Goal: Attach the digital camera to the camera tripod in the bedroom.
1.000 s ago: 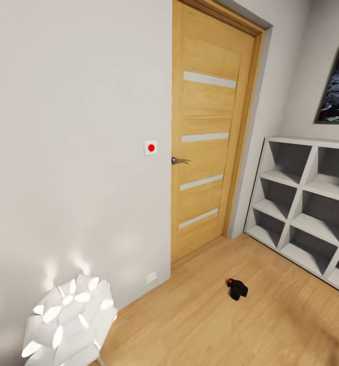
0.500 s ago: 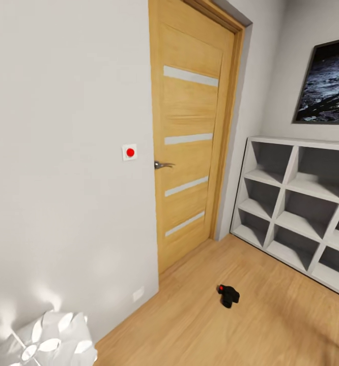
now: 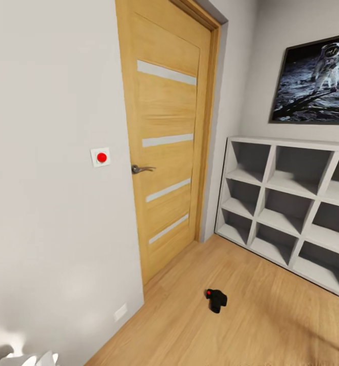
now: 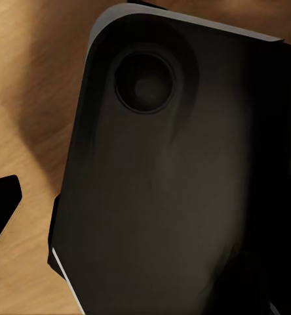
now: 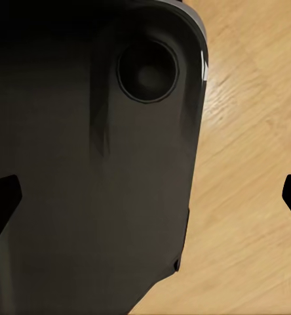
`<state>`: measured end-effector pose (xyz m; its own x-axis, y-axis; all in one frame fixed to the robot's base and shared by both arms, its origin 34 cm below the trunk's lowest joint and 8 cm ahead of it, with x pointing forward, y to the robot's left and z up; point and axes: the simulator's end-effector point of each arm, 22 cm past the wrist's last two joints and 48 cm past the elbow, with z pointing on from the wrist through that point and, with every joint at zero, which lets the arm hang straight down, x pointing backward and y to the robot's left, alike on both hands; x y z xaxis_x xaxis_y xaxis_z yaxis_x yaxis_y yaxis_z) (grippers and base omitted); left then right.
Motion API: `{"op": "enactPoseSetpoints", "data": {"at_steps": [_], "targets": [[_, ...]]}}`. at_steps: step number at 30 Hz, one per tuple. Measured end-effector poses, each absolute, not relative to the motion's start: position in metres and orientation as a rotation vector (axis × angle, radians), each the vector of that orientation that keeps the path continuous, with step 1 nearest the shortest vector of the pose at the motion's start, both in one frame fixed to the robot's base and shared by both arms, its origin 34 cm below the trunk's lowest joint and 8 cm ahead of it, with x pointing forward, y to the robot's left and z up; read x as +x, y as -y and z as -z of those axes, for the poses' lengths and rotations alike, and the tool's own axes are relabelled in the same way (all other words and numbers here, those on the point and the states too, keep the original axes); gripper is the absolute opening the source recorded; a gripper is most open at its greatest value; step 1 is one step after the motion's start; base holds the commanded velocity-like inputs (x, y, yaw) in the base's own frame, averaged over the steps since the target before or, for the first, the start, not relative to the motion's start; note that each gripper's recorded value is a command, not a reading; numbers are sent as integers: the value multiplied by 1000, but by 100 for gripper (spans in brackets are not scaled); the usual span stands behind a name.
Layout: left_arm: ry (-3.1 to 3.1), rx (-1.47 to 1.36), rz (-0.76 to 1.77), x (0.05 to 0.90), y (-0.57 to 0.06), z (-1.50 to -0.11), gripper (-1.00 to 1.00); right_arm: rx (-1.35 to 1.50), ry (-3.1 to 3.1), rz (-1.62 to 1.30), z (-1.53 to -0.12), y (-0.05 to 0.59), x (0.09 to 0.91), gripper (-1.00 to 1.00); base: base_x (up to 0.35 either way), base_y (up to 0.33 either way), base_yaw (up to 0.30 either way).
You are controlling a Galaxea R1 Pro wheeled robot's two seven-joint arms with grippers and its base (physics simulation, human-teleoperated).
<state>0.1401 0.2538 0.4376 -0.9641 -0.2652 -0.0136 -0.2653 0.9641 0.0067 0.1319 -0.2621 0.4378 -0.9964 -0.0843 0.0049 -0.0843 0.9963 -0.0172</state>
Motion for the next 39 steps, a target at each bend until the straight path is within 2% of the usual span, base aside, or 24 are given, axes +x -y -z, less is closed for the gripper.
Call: {"op": "enactPoseSetpoints", "data": {"at_steps": [7, 39], "targets": [[-3101, -417, -13, 140, -254, -438, 100, 138, 3134, -28, -438, 263, 132, 100, 11, 0, -104], [-3101, -415, -13, 140, -254, -438, 100, 142, 3135, -32, -438, 265, 132, 100, 0, 0, -14]]}}
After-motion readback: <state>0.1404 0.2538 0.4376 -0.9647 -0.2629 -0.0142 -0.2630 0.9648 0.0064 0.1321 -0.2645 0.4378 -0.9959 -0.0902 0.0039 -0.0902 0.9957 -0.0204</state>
